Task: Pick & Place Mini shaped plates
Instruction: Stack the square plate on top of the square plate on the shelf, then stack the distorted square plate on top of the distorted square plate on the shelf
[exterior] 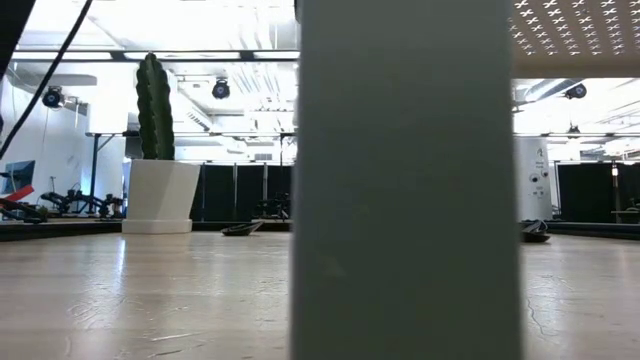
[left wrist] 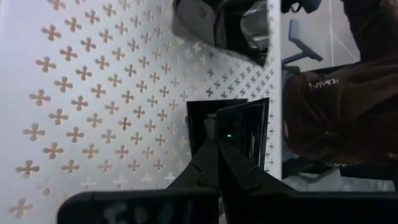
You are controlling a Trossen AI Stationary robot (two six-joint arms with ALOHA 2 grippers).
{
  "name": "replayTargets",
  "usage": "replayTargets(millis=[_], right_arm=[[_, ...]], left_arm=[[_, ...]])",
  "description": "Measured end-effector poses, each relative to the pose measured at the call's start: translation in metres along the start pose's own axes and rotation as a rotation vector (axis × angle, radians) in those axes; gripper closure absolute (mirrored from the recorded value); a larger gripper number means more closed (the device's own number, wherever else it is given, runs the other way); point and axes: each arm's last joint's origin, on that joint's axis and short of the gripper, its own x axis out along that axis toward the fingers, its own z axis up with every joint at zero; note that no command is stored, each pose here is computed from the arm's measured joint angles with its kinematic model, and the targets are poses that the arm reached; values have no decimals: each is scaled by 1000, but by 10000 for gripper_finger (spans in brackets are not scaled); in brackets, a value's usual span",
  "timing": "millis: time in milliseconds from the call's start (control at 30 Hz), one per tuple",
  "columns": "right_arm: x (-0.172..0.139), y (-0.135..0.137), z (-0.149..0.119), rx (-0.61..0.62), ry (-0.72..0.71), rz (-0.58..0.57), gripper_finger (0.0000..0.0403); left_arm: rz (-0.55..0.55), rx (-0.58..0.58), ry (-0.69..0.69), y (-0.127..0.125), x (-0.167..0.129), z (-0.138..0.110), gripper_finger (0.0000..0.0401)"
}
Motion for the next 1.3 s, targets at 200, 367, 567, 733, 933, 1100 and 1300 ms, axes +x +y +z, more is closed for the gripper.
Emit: replayTargets(millis=[200,367,567,733,933,1100,1300], right_arm=[[0,0,0,-2,0,0,318],[0,0,0,0,0,0,314],[0,0,0,0,0,0,323],[0,0,0,0,0,0,333],[0,0,0,0,0,0,330],[1,0,0,-1,2,1,321],[2,0,1,-3,3,1,314]], left_arm=[[-4,5,-6,-1,-1,1,401],[7,19,-10,0,-1,1,396],[11,20,-13,0,-1,1,369],[13,17,-17,1,-2,2,346],[3,55,-33,3,-13,6,343],[5,124,-75,-1,-36,10,345],[204,233,-227,-8,-74,10,348]])
